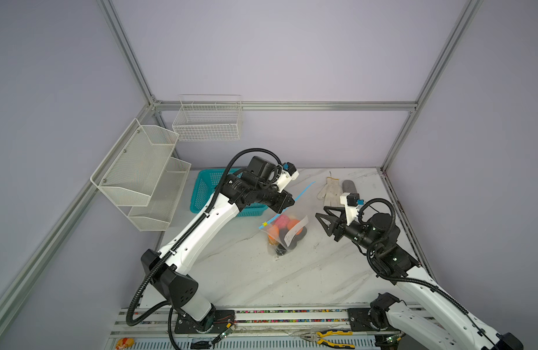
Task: Place the food in the zip-top bag and seal the zipper
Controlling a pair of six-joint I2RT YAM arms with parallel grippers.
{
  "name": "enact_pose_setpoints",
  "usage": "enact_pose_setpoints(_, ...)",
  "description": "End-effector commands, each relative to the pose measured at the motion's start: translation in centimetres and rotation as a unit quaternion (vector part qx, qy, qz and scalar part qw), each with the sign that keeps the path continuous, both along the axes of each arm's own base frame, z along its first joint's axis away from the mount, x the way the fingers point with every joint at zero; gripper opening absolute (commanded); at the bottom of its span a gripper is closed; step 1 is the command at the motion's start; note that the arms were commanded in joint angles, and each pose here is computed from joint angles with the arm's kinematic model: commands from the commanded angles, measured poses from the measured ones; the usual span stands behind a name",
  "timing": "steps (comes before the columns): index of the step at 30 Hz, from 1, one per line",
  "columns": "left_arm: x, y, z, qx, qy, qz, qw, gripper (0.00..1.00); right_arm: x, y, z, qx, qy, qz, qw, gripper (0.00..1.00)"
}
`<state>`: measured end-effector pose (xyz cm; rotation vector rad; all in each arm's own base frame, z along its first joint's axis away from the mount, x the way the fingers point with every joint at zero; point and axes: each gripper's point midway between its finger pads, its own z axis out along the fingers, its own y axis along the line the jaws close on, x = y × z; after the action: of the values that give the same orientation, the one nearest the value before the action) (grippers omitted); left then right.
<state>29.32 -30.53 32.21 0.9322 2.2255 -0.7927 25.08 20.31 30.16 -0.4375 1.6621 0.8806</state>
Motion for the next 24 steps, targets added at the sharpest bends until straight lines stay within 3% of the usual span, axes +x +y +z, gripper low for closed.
enact_pose_setpoints(1,-1.8,-1.4,5.1,-0.048,-0.053,-0.021,0.997,0.00,-0.9,-0.9,1.6,0.051,0.010,-0.016,0.999,0.53)
enact_pose_setpoints(9,-5.2,-6.0,6.2,-0.062,-0.036,-0.061,0.996,0.00,-2.5,-3.3,3.3,0.053,0.031,-0.058,0.996,0.57)
enact_pose_setpoints(13,-4.5,-6.4,4.9,-0.043,-0.040,-0.054,0.997,0.00,-2.3,-3.9,3.8,0.069,0.036,-0.078,0.994,0.58)
enact_pose_setpoints(16,-1.8,-5.8,2.2,0.002,-0.058,-0.032,0.998,0.00,-1.6,-4.2,3.7,0.072,0.036,-0.095,0.992,0.58)
enact_pose_setpoints(24,10.7,-2.2,-4.5,0.036,-0.041,0.049,0.997,0.00,1.0,-2.9,0.9,0.064,0.057,-0.100,0.991,0.57)
